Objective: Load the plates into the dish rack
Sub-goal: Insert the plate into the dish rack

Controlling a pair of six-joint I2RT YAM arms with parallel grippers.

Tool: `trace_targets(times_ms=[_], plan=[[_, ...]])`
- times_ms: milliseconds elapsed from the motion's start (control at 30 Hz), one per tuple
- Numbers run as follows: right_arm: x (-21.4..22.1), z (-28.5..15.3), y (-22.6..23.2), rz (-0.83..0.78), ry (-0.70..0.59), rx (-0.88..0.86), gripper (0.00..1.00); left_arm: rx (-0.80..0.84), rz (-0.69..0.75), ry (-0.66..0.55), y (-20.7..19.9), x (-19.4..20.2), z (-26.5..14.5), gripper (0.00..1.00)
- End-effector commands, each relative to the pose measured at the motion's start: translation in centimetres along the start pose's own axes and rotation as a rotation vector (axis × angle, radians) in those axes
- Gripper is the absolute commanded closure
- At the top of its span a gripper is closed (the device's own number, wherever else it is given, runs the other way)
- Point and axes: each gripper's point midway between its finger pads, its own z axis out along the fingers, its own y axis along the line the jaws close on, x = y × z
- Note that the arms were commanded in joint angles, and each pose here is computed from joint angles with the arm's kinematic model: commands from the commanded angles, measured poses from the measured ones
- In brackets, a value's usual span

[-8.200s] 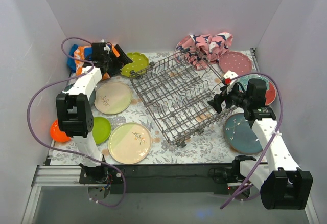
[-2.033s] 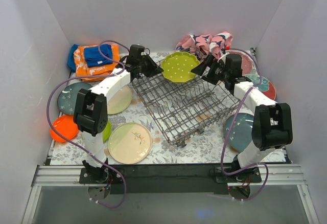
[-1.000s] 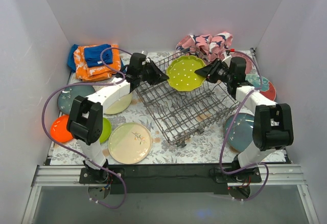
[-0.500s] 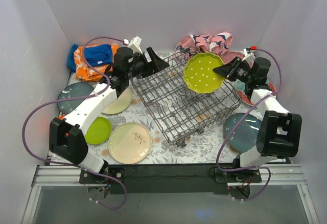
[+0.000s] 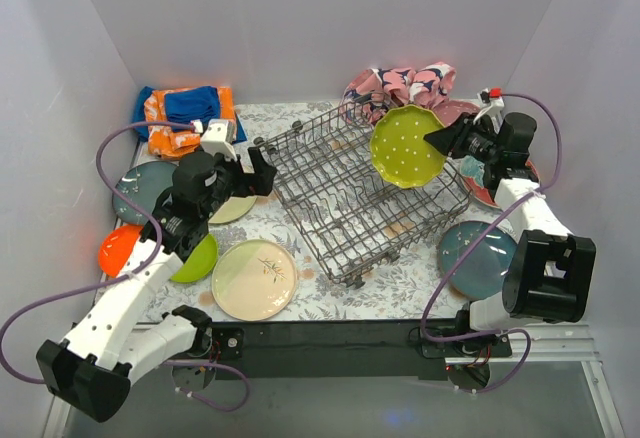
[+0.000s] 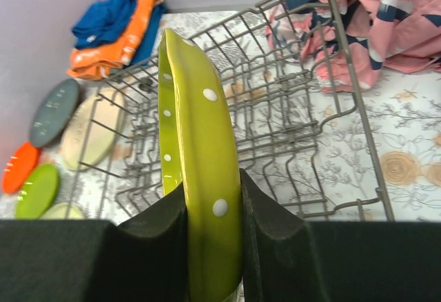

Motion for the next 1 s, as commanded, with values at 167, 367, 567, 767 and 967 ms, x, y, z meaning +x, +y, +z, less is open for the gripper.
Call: trace_targets(times_ms=[167, 367, 567, 767, 967], plan=[[-5.9, 0.1, 0.2, -0.403, -0.111, 0.122, 0.99, -0.176, 0.107, -0.086, 4.8, 1.7, -2.0, 0.06], [-7.6, 0.3, 0.1, -0.562, -0.101, 0.198, 0.99, -0.203, 0.075, -0.063, 6.0, 4.8, -1.9, 0.06], [-8.1, 1.4, 0.8, -0.665, -0.093, 0.256, 0.99, -0.211, 0.076, -0.082, 6.3, 4.8, -1.8, 0.06], [-7.8, 2.3, 0.5, -0.747, -0.075, 0.318, 0.99, -0.229, 0.070, -0.060, 6.9, 6.0, -1.6, 0.06], [-8.8, 2.9, 0.7, -0.793, -0.089, 0.322, 0.99, -0.239, 0.066, -0.045, 7.1, 6.6, -1.6, 0.06]])
